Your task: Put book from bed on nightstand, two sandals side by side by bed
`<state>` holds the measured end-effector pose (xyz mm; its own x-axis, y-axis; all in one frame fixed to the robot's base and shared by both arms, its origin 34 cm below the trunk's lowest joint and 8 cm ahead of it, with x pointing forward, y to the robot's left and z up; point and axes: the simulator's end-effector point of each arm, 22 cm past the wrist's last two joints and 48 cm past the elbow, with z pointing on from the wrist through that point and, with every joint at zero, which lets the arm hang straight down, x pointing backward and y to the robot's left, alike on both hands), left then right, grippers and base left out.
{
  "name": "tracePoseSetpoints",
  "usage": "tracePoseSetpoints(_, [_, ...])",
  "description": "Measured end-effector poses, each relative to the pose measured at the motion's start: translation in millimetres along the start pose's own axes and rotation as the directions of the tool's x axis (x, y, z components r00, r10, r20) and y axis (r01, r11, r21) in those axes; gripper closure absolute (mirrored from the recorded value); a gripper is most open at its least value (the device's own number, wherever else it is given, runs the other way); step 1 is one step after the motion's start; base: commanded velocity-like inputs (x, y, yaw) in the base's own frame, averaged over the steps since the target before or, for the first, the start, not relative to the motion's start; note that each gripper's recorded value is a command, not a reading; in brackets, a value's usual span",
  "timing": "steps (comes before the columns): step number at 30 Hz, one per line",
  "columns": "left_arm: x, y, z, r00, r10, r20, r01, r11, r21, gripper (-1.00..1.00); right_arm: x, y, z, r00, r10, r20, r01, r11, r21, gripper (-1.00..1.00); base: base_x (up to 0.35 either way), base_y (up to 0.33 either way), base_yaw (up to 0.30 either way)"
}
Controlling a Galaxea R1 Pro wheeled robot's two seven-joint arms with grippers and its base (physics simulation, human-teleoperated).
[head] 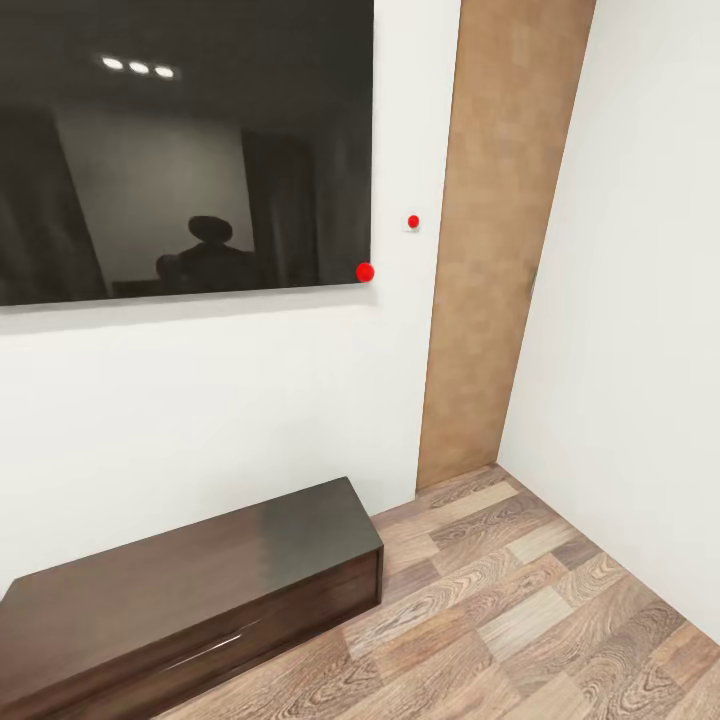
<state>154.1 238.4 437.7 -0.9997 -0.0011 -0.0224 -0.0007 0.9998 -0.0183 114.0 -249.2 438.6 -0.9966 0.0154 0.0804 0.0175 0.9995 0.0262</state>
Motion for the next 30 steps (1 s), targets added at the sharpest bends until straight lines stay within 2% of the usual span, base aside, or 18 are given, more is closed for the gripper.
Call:
tracePoseSetpoints(8, [0.1, 0.3, 0.0, 1.0, 0.0, 0.0, 0.0, 1.0, 0.0, -1.0, 0.3, 0.0, 0.0, 1.0, 0.0, -0.001, 0.0, 1.0, 0.0, -1.0, 0.0, 0.0, -0.054])
tracePoseSetpoints(30, [-0.6, 0.2, 0.0, 1.0, 0.0, 0.001, 0.0, 1.0, 0.0, -1.0, 0.8, 0.3, 0.0, 1.0, 0.001, -0.003, -0.001, 1.0, -0.002, -1.0, 0.0, 0.0, -0.193])
